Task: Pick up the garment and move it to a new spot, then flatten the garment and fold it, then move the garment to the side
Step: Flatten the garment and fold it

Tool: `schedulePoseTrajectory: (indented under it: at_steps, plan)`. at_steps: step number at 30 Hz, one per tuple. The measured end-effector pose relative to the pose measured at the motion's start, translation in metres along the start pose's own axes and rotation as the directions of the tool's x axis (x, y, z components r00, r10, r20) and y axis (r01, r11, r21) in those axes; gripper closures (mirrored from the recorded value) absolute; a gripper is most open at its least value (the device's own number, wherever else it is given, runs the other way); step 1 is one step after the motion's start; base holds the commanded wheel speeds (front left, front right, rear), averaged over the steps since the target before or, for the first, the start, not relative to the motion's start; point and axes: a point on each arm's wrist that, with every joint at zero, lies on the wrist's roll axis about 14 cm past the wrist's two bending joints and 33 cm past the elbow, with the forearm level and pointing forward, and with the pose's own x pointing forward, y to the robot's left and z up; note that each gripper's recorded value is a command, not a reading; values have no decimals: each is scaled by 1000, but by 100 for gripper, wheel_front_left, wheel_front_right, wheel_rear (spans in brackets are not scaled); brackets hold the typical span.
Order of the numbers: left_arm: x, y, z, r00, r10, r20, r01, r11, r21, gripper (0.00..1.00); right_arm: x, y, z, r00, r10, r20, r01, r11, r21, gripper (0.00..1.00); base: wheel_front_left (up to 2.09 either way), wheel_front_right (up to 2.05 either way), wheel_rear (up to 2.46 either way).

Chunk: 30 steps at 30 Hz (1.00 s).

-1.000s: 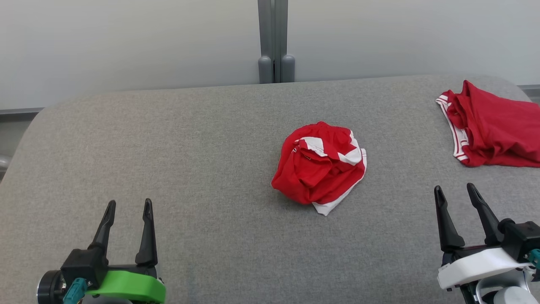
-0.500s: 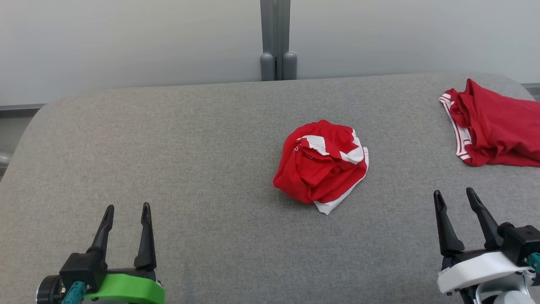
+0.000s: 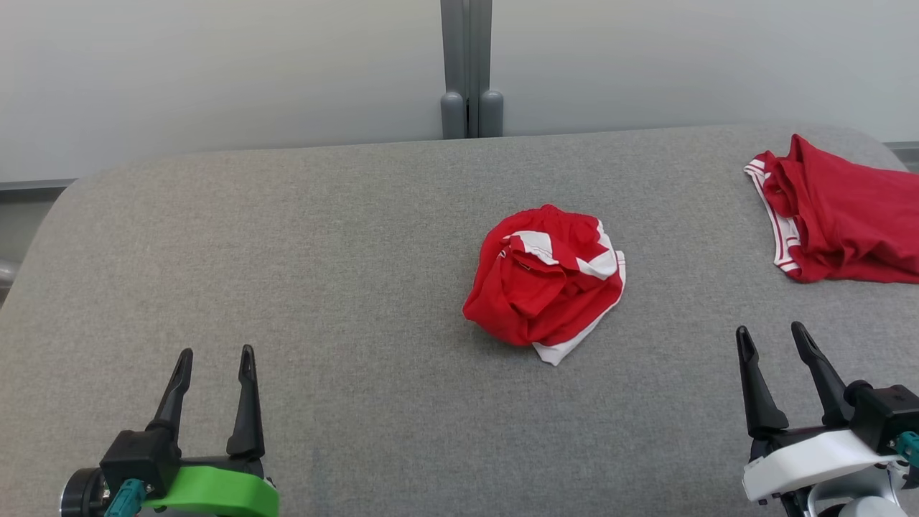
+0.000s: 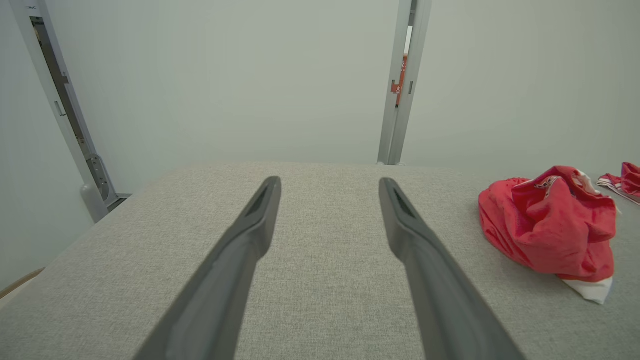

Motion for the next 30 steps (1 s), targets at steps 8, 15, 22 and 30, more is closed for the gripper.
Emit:
schedulePoseTrajectory:
  at_steps: [8,15,22,30]
  plan:
    - [0,0,-2,1000,2,-4,-2,1000,0,0,0,0,-2,1000,-1,-7,1,1000,2,0,0,0,0]
    - [1,0,-3,1000,2,-7,-2,1000,5,0,1,0,-4,1000,-1,-11,1,1000,3,0,0,0,0]
    - [1,0,-5,1000,5,-12,-5,1000,9,0,1,-1,-6,1000,-2,-16,2,1000,4,0,0,0,0]
    - [1,0,-6,1000,5,-14,-5,1000,9,0,2,-1,-7,1000,-3,-20,3,1000,6,0,0,0,0]
